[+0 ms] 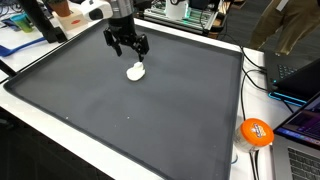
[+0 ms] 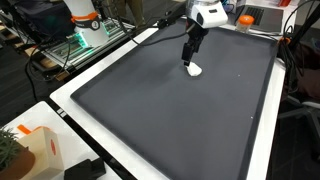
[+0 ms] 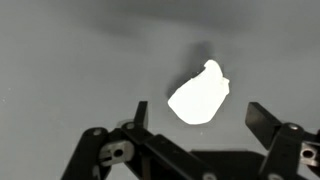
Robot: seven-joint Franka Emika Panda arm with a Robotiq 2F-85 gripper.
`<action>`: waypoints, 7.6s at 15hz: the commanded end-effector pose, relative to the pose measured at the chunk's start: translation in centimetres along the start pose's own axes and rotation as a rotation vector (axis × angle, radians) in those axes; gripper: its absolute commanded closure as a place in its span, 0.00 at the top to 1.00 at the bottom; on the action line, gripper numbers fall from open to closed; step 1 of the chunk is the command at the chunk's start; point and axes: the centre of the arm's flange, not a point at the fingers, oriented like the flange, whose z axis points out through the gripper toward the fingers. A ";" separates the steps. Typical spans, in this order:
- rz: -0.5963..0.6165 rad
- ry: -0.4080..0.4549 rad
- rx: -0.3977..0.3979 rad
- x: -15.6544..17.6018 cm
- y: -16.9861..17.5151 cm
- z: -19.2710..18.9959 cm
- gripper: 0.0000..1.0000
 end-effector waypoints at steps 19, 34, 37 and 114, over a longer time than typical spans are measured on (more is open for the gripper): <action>-0.049 0.288 0.085 -7.6 0.7 0.1 1.00; -0.080 0.430 0.133 -10.1 0.6 1.4 1.00; -0.065 0.479 0.120 -10.0 0.7 1.4 1.00; -0.258 0.749 0.216 -8.8 -3.2 -3.4 1.00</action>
